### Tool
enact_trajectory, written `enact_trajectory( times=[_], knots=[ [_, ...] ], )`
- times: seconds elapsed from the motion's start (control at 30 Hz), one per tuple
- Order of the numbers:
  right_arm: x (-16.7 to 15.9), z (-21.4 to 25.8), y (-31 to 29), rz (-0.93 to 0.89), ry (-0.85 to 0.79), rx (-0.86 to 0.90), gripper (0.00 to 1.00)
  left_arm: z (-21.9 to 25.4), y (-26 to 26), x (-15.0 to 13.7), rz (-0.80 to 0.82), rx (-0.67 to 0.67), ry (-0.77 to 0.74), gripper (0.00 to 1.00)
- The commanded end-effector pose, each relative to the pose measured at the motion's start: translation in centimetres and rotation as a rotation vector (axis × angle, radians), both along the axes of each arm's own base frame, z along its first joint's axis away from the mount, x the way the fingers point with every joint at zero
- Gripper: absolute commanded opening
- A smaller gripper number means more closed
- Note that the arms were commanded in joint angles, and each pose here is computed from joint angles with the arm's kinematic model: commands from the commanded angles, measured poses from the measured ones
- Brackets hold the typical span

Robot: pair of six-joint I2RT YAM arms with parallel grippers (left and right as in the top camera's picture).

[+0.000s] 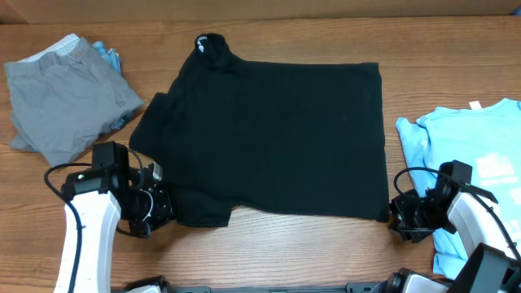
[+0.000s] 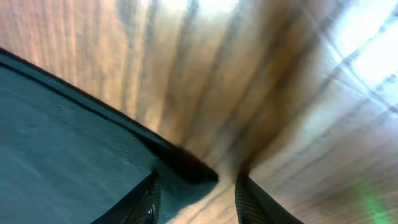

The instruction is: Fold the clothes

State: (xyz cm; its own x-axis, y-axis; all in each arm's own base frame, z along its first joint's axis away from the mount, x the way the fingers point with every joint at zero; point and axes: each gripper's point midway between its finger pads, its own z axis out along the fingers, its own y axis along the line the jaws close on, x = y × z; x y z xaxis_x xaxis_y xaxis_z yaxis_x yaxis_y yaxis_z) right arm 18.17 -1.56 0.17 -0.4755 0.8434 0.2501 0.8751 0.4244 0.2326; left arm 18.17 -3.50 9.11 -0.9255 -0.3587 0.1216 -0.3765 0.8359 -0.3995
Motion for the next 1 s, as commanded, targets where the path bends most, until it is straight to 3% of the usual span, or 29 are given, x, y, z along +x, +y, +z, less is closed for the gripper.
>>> enact_trajectory(
  times=[0.0,0.4,0.6,0.8,0.97],
  knots=[
    [0.6,0.0,-0.1,0.0,-0.029,-0.008,0.42,1.1,-0.2,0.2,-0.013,-0.008,-0.049,0.04],
    [0.3,-0.4,0.1,-0.015,-0.021,0.001,0.42,1.7,-0.5,-0.4,-0.014,-0.018,-0.052,0.04],
    [0.2,-1.3,0.3,-0.027,-0.038,0.001,0.38,1.7,-0.6,-0.4,-0.016,-0.026,-0.055,0.04],
    [0.1,-0.9,0.3,-0.016,-0.029,0.005,0.04,2.0,-0.5,-0.1,-0.016,-0.024,-0.067,0.04],
    [1.1,1.7,-0.6,0.05,-0.043,-0.027,0.04,2.9,-0.4,0.6,-0.017,-0.017,-0.095,0.04]
  ],
)
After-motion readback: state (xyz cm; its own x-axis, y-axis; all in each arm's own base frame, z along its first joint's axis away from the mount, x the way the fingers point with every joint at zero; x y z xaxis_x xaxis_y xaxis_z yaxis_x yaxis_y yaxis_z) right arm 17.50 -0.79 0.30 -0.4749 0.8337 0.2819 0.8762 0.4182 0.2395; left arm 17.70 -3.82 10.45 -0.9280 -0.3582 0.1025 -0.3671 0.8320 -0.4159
